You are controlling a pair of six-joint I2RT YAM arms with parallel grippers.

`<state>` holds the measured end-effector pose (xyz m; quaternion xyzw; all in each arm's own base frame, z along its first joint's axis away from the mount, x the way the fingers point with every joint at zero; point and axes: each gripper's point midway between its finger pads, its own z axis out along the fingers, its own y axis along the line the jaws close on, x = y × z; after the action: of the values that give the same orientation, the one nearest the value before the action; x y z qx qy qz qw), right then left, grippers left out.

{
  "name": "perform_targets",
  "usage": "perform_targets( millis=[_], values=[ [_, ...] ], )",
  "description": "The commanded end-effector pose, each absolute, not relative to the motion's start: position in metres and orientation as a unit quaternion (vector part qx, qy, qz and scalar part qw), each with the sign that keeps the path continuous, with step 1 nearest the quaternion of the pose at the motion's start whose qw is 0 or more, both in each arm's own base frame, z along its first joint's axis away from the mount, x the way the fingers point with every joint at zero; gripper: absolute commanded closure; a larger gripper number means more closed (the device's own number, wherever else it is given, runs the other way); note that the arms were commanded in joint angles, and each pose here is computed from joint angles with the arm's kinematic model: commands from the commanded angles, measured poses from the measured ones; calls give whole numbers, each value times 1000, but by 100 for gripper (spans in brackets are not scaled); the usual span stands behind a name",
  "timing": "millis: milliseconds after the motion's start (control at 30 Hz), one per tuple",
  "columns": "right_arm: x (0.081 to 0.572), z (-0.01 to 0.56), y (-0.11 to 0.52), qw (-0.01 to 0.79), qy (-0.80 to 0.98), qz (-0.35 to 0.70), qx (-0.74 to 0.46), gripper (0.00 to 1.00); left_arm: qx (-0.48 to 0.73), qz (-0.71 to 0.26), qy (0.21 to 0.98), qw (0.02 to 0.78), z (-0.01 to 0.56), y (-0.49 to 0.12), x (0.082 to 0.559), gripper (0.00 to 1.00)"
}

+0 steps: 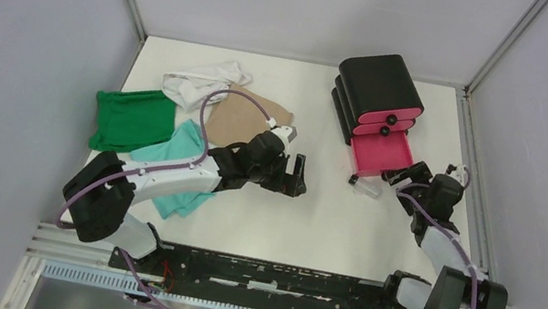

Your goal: Organize the makeup

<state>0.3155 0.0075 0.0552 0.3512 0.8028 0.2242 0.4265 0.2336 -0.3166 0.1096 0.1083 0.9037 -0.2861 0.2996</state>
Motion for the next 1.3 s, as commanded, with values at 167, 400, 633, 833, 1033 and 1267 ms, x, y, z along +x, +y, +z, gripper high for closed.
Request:
perform_targets(
  millis=[167, 400, 633, 833, 1033, 1267],
  values=[
    [273, 90, -3, 364, 840, 153, 373, 7, 108, -318, 892, 304, 121, -351, 238, 0],
    [265, 81, 35, 277, 861, 214, 370, 0, 99, -290, 896, 321, 119, -339, 244, 0],
    [279, 89, 59, 262, 836, 299, 378, 0, 86, -269, 893, 351, 128, -323, 250, 1],
    [288, 106, 42, 335, 844, 248, 337, 8, 85, -259, 895, 353, 126, -317, 248, 1],
    [296, 112, 62, 348, 877, 267, 196, 14, 79, -250, 896, 359, 126, -310, 249, 1],
    [312, 115, 68, 346, 897, 246, 121, 14, 58, -258, 894, 361, 126, -301, 248, 1]
  ],
)
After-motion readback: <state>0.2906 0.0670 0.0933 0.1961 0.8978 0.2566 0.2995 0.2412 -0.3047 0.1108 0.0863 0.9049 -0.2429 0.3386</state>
